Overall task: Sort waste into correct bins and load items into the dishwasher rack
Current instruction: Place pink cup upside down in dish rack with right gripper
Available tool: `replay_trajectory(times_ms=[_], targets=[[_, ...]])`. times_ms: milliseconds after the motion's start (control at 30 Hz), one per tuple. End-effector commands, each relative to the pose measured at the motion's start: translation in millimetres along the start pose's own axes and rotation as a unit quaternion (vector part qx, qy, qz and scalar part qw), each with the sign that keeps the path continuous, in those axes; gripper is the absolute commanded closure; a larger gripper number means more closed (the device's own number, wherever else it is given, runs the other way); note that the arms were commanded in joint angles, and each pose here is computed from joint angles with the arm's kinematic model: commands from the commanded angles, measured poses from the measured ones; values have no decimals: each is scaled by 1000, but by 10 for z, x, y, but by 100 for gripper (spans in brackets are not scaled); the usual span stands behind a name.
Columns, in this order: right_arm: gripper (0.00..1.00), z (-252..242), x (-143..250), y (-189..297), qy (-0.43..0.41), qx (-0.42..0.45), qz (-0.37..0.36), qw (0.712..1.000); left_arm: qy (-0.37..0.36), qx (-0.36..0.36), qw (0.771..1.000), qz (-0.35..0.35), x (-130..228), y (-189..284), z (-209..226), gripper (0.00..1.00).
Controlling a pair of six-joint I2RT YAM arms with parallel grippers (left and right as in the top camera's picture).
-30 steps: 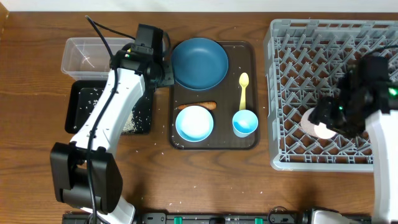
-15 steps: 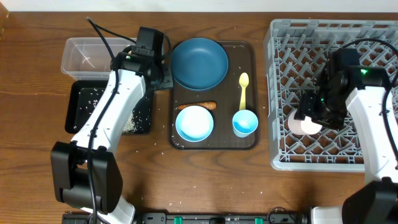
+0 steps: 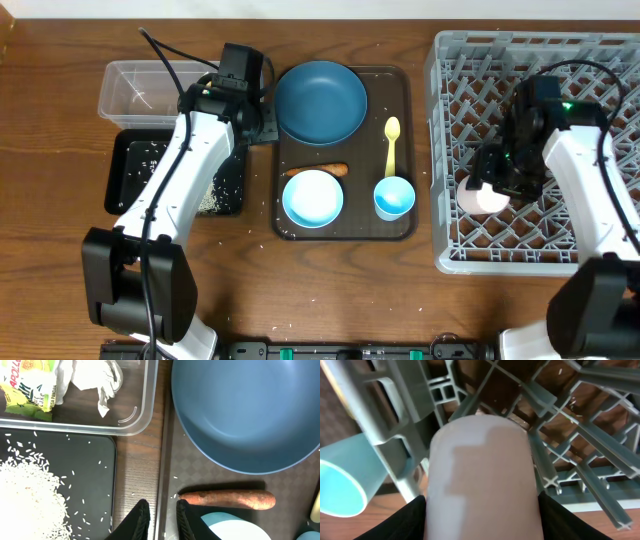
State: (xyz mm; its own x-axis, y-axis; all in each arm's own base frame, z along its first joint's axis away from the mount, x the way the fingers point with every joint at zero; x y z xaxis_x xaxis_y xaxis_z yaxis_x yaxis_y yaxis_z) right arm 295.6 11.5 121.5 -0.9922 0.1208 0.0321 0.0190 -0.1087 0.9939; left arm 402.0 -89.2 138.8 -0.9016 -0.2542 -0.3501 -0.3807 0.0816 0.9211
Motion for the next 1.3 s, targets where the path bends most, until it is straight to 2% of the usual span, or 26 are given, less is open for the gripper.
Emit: replay_trajectory(times_ms=[0, 67, 167, 733, 1067, 1267], targets=[[34, 92, -18, -37, 23, 3, 6, 1000, -9, -11, 1000, 5, 22, -50, 36, 78], [33, 103, -17, -44, 25, 3, 7, 1000, -8, -11, 1000, 5, 22, -50, 35, 78], [25, 103, -16, -43, 25, 3, 7, 1000, -9, -12, 1000, 8, 37, -50, 43, 78], [9, 104, -34, -40, 23, -1, 3, 1000, -9, -11, 1000, 5, 22, -50, 36, 78], [7, 95, -107, -8, 21, -3, -12, 1000, -9, -12, 1000, 7, 30, -50, 39, 78], [7, 136, -243, 217, 24, -6, -42, 999, -18, -3, 1000, 13, 53, -50, 12, 78]])
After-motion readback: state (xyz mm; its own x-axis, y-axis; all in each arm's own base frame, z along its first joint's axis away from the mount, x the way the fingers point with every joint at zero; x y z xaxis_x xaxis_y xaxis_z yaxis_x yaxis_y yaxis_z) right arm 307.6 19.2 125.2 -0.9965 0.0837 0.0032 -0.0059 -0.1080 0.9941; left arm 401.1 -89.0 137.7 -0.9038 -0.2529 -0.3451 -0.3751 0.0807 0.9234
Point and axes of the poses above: each gripper's point midway between its finger pads, its own y axis back along the fingers, its own z axis along the line the jaws close on, x = y × z, the point moved 1 cm from there along y, back along the fingers, and after that the axes turned 8 degrees about y, right-handed, at the moved point
